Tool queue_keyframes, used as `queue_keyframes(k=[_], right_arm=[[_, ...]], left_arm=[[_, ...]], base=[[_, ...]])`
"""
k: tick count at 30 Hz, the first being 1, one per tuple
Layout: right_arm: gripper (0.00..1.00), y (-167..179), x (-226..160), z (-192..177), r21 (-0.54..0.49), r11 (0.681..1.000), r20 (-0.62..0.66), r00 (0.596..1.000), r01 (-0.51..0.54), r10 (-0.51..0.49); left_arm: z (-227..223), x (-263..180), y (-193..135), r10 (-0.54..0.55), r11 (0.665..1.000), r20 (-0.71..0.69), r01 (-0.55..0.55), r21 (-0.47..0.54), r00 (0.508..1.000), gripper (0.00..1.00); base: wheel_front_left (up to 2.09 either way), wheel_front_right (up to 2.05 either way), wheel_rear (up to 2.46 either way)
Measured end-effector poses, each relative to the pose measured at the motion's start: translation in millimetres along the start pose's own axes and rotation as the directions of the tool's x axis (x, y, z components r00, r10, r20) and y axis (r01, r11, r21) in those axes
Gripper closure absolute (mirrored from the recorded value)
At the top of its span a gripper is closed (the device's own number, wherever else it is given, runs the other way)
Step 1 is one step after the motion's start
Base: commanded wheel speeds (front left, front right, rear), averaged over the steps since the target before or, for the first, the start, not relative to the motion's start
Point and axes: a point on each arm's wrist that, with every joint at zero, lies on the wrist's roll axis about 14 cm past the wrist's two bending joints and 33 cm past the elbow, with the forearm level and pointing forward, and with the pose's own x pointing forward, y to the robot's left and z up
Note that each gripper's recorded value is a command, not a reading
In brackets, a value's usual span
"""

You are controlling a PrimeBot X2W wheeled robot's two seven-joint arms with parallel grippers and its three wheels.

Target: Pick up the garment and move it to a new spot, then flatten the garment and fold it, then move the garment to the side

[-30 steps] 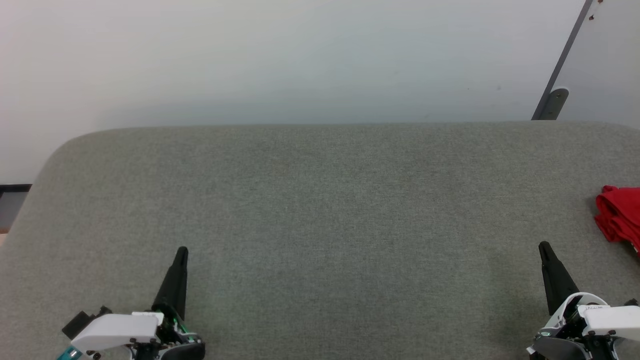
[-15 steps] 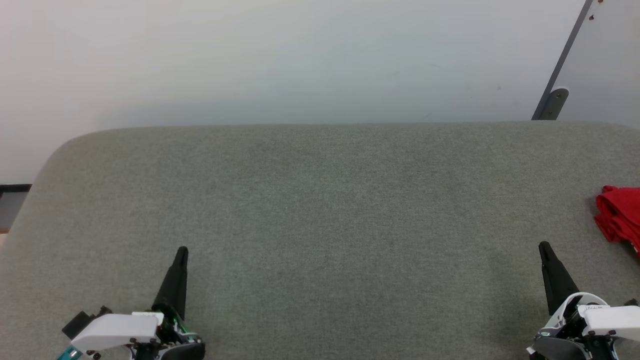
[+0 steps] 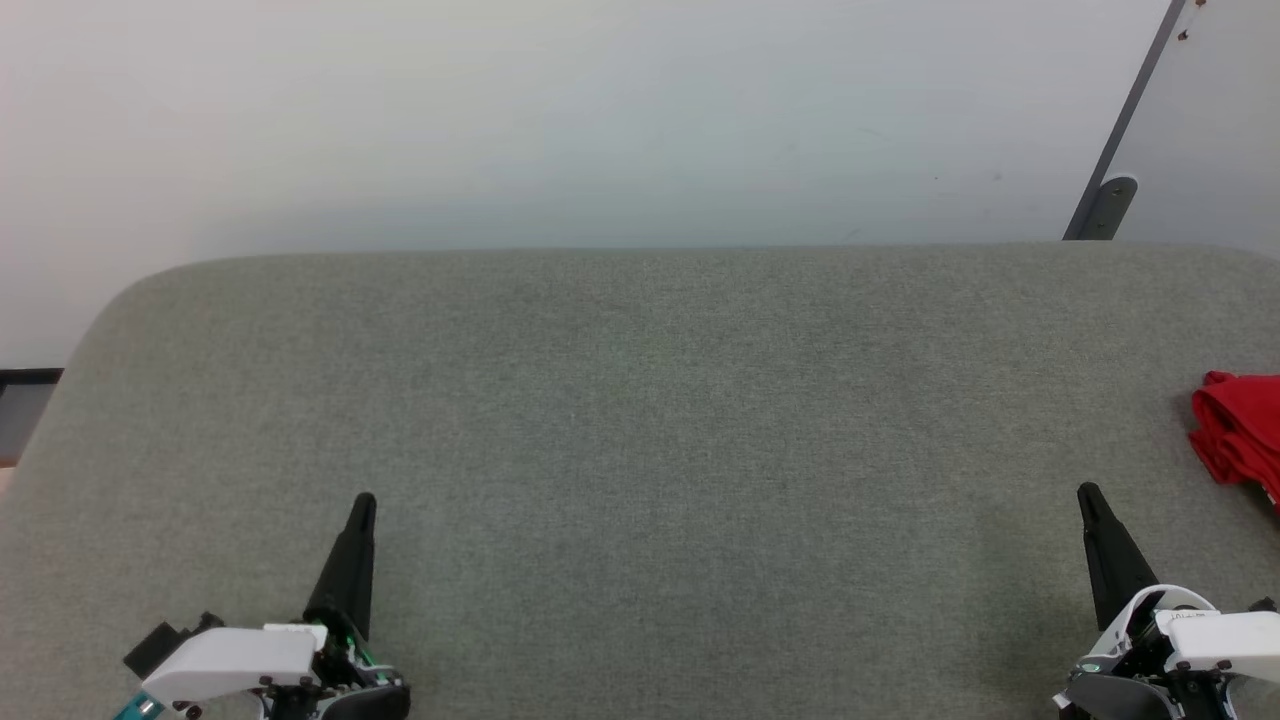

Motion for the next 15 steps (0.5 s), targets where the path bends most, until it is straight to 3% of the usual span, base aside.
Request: queue_keyframes(k=[15], right_arm=[[1.0, 0.0, 0.0, 0.0, 0.0, 1.0, 0.0, 1.0, 0.0, 0.0]], left_arm=[[0.0, 0.0, 0.0, 0.0, 1.0, 0.0, 0.0, 0.001, 1.0, 1.0]], base=[[0.0, 0.0, 0.0]])
